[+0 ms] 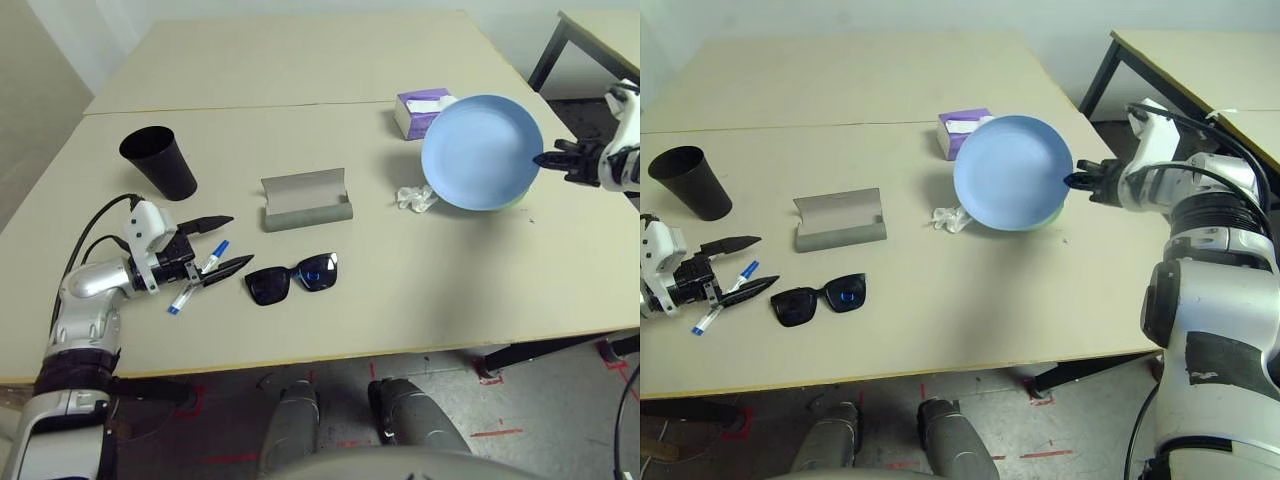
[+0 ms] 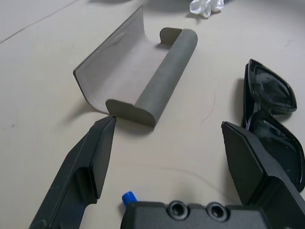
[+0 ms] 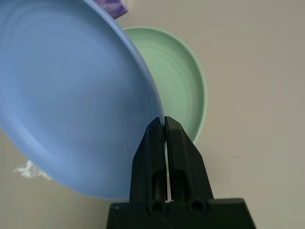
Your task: Organize and tidy the items on the table.
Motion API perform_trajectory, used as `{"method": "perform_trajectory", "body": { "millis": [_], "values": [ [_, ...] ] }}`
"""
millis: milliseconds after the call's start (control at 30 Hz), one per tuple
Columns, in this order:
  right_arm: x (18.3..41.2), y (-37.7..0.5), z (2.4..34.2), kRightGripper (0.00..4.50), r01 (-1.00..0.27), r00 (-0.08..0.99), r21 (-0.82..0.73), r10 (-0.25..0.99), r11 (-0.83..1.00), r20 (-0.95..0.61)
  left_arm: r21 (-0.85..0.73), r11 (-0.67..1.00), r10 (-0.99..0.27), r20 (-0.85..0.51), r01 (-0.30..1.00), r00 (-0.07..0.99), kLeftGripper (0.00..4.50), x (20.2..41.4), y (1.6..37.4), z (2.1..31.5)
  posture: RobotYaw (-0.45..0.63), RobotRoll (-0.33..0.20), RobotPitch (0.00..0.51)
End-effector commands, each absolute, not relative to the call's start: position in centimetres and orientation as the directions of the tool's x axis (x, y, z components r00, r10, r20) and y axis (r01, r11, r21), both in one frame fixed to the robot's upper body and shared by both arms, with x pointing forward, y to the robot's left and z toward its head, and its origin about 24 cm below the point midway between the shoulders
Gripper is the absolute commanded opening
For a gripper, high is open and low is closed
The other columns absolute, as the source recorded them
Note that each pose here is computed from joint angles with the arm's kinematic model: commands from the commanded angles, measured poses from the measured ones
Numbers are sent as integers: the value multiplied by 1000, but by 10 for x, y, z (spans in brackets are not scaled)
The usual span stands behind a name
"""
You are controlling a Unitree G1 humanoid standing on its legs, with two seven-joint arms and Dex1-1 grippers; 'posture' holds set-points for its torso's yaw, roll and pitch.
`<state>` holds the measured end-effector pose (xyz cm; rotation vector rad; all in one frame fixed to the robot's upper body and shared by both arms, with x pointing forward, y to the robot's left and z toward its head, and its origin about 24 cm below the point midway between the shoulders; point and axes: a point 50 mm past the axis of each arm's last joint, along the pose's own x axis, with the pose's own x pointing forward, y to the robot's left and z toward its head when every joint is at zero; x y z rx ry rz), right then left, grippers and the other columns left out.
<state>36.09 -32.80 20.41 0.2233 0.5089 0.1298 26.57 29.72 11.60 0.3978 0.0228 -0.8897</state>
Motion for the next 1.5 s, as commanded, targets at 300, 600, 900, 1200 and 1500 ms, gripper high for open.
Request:
{"method": "perform_trajectory", "body": {
  "millis": [300,600,900,1200,1500],
  "values": [
    [364,-335,205,27,2,901,205,87,979,-425,331,546,-760,-193,770,621,4500,261,292,116,-29,0,143],
    [363,-334,200,27,7,889,198,85,980,-450,326,556,-753,-191,764,629,4500,257,292,113,-22,0,145],
    [362,-337,199,2708,12,886,196,80,981,-456,319,557,-755,-190,767,628,4500,257,290,110,-30,0,143],
    [355,-341,228,4454,-125,899,161,180,979,-400,325,558,-756,-182,764,629,4500,265,290,113,-52,0,141],
    [280,-311,223,4454,-439,855,-162,355,884,-378,323,548,-760,-193,772,620,4500,264,298,117,-71,0,160]
  ]
}}
